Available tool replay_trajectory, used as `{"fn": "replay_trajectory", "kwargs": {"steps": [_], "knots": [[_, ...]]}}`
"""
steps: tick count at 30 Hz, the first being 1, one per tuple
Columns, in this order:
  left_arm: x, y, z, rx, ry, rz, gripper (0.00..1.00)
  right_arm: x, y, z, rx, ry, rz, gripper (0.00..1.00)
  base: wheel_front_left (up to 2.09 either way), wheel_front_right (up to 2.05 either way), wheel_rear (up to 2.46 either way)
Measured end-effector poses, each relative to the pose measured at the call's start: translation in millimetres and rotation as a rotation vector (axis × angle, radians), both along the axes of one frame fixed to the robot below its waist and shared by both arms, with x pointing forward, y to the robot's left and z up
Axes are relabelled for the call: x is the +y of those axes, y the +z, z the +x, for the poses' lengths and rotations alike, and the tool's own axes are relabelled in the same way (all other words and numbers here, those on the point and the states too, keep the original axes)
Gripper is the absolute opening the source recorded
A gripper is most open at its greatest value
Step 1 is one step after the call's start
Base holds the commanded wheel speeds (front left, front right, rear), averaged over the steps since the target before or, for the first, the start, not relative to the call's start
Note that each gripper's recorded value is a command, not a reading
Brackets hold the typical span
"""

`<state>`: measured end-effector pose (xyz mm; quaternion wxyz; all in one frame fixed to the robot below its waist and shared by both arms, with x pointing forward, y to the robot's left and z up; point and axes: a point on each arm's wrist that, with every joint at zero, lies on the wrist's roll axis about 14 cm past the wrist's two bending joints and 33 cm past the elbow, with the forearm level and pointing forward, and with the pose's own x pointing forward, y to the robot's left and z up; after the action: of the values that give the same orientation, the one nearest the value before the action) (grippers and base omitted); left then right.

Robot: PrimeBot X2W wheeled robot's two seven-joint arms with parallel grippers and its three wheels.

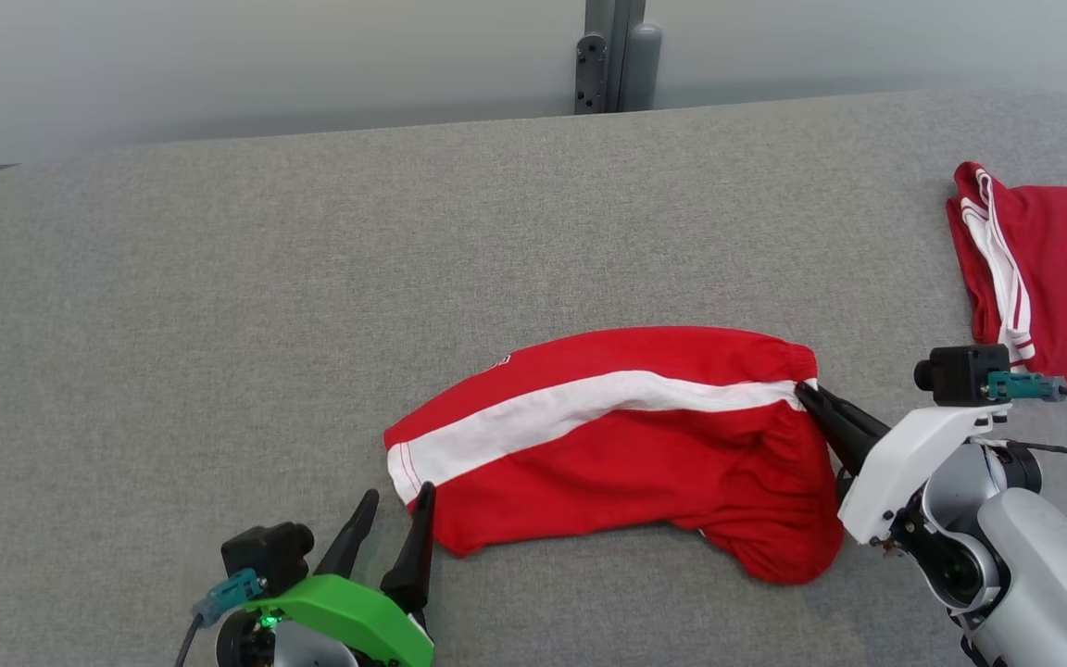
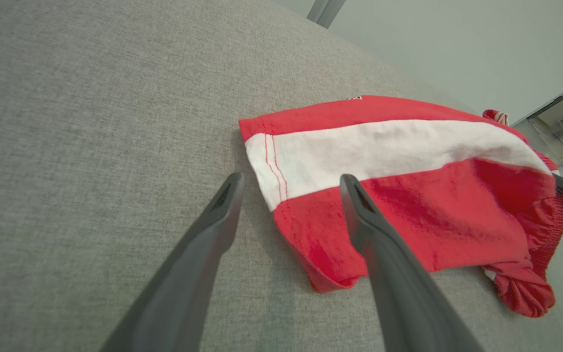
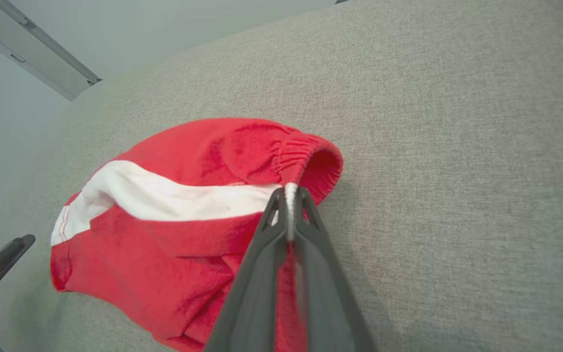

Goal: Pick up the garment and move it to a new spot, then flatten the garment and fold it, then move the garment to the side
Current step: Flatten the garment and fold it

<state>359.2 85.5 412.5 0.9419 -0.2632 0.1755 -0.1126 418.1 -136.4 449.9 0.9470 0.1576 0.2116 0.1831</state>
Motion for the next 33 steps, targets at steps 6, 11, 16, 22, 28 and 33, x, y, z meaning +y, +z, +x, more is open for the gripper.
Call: {"fn": "replay_trajectory", "kwargs": {"steps": [6, 11, 16, 22, 28, 33], "knots": [[-9.7, -12.6, 11.1, 0.057, -0.045, 0.006, 1.0, -0.6, -5.3, -2.6, 0.006, -0.003, -0.003, 0.0, 0.0, 0.0, 0.0], [-13.6, -15.5, 16.7, 0.066, -0.049, -0.006, 1.0, -3.6, -7.5, -2.0, 0.007, -0.017, 0.003, 0.0, 0.0, 0.0, 0.0], [-15.0, -10.9, 21.6, 0.036, -0.036, -0.023, 0.44, -5.9, -8.2, -0.6, 0.003, -0.028, 0.006, 0.0, 0.0, 0.0, 0.0], [-17.8, -15.2, 19.7, 0.06, -0.048, -0.031, 0.27, -4.8, -10.4, -0.6, 0.005, -0.027, 0.009, 0.0, 0.0, 0.0, 0.0], [-10.7, -9.1, 31.7, 0.028, -0.007, -0.042, 0.0, -2.8, -5.1, 1.1, -0.017, -0.024, 0.014, 0.0, 0.0, 0.0, 0.0], [-8.7, 9.3, 40.0, -0.043, 0.027, -0.079, 0.0, -6.4, 4.3, 0.8, -0.051, -0.032, 0.018, 0.0, 0.0, 0.0, 0.0]]}}
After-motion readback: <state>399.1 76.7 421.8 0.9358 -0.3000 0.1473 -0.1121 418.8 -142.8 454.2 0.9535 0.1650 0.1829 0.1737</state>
